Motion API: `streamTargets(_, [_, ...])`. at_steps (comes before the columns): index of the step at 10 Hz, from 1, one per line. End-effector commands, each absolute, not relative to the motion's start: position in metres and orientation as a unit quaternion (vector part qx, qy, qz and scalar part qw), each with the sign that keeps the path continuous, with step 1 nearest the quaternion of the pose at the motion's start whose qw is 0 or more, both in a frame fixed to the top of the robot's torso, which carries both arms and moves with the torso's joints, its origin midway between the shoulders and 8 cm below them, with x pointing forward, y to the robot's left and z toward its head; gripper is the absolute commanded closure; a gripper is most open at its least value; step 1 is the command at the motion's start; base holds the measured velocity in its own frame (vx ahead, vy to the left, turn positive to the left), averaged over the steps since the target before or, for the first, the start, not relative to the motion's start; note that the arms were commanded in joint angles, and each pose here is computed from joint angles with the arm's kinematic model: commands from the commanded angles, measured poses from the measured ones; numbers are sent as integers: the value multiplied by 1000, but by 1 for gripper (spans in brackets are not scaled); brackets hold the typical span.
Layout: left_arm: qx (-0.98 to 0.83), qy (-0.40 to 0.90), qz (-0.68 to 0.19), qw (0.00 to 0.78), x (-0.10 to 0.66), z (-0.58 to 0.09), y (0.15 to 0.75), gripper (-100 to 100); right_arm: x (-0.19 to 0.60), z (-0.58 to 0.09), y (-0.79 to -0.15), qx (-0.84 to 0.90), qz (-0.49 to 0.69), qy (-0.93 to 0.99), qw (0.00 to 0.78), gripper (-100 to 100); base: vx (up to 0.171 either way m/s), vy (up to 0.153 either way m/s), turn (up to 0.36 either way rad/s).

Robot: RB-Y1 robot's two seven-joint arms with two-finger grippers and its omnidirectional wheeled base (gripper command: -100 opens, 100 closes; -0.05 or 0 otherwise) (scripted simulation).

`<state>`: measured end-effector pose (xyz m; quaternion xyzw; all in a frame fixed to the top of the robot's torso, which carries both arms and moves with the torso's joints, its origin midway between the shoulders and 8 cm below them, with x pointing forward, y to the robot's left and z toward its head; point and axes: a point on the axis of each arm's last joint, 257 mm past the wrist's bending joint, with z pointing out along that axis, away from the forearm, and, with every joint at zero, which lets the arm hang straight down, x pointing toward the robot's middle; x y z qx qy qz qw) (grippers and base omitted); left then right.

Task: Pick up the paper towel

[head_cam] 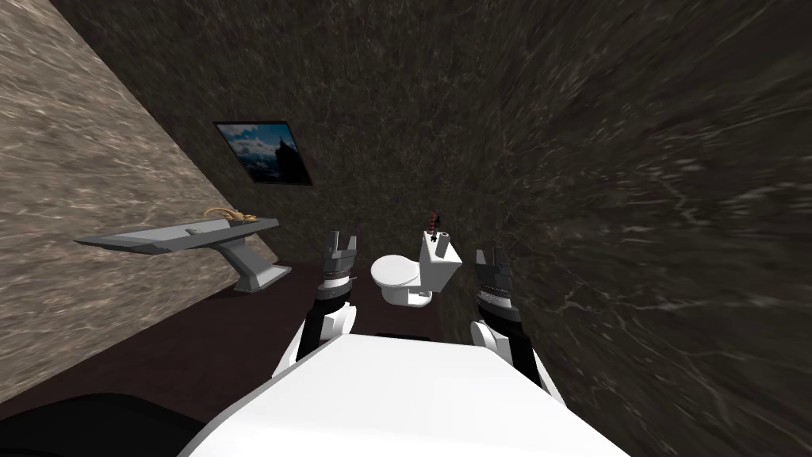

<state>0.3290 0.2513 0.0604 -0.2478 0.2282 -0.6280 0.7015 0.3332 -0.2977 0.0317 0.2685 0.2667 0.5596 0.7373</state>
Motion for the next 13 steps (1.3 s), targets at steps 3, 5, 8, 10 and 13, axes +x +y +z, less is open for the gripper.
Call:
streamTargets(3, [-248, 228, -628, 702, 329, 60, 251, 0, 339, 21, -296, 241, 512, 327, 757, -100, -31, 26, -34])
streamTargets(5, [-248, 228, -628, 702, 329, 60, 251, 0, 342, 12, -299, 226, 475, 362, 770, -100, -45, 33, -39])
streamTargets(8, [-248, 228, -628, 702, 329, 60, 251, 0, 347, -4, -306, 201, 407, 417, 788, -100, -44, 56, -44])
streamTargets(10, [-248, 228, -628, 702, 329, 60, 251, 0, 349, -15, -313, 183, 356, 452, 797, -100, -39, 53, -44])
streamTargets(13, [-248, 228, -628, 702, 329, 60, 251, 0, 351, -32, -327, 154, 279, 501, 805, -100, -37, 55, -37])
